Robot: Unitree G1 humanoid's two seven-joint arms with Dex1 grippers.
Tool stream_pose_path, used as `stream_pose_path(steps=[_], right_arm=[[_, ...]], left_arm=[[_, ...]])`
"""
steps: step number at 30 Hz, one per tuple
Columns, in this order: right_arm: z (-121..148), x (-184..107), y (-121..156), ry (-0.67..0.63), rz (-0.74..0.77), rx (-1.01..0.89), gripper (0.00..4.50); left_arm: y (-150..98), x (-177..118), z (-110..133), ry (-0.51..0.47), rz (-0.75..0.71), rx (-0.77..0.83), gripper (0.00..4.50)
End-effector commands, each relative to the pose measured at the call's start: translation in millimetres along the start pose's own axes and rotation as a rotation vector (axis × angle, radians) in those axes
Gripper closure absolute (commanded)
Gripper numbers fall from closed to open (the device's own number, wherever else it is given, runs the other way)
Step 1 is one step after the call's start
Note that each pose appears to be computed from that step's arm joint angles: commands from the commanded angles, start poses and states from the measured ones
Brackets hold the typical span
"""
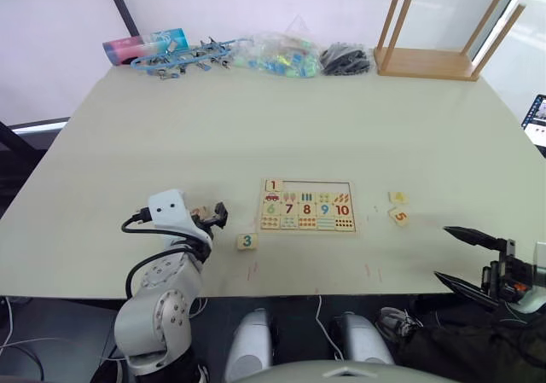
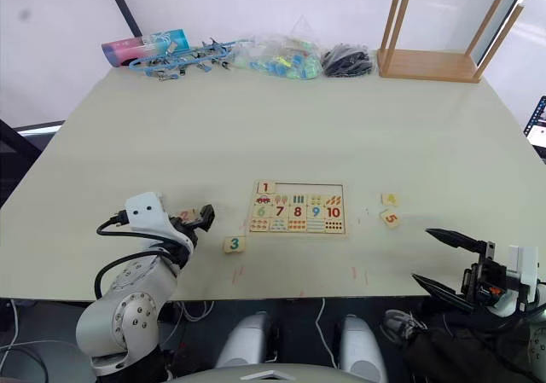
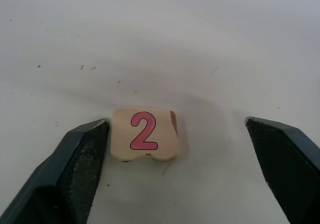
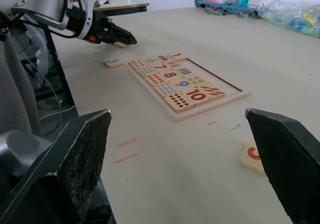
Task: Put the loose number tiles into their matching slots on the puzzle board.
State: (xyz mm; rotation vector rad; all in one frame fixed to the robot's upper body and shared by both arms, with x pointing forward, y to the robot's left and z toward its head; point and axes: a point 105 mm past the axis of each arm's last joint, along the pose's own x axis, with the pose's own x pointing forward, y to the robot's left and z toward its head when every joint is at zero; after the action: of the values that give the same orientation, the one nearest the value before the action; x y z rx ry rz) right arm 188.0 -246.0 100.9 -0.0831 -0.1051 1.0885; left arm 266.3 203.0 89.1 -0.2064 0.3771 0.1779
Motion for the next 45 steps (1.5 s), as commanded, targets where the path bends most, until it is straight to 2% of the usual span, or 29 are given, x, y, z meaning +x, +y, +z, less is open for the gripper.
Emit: stream_pose_path(steps=[1, 6, 11, 18, 22, 25, 35, 45], right_arm=[[9.2, -3.1, -2.6, -0.005, 0.012, -0.052, 0.0], [8.4, -2.9, -1.9, -0.008, 0.031, -0.051, 0.0], [9.4, 1.4, -1.8, -0.021, 0.036, -0.053, 0.0], [8.4, 4.9, 0.3, -0.033, 0.033, -0.051, 0.0], [6.9, 4.1, 1.3, -0.032, 0.026, -0.049, 0.0], [6.9, 3.3, 1.1, -0.03, 0.019, -0.052, 0.0], [7.3, 4.7, 1.1, -0.033, 0.01, -0.059, 0.0], [8.3, 4.7, 2.6, -0.034, -0.002, -0.063, 0.0]], left_arm=[[-7.2, -10.2, 22.0, -0.08, -0.066, 0.031, 0.11], [-14.5, -22.0, 50.3, -0.149, -0.345, 0.233, 0.11], [10.0, -12.8, 66.5, -0.156, -0.506, 0.389, 0.11], [55.0, 3.0, 57.0, -0.006, -0.843, 0.574, 0.11], [68.5, 3.6, 49.3, 0.047, -1.062, 0.719, 0.11], [74.0, 8.2, 47.6, 0.091, -1.163, 0.8, 0.11], [68.7, 30.6, 44.4, 0.184, -1.256, 1.02, 0.11], [63.4, 40.4, 41.5, 0.212, -1.277, 1.036, 0.11]])
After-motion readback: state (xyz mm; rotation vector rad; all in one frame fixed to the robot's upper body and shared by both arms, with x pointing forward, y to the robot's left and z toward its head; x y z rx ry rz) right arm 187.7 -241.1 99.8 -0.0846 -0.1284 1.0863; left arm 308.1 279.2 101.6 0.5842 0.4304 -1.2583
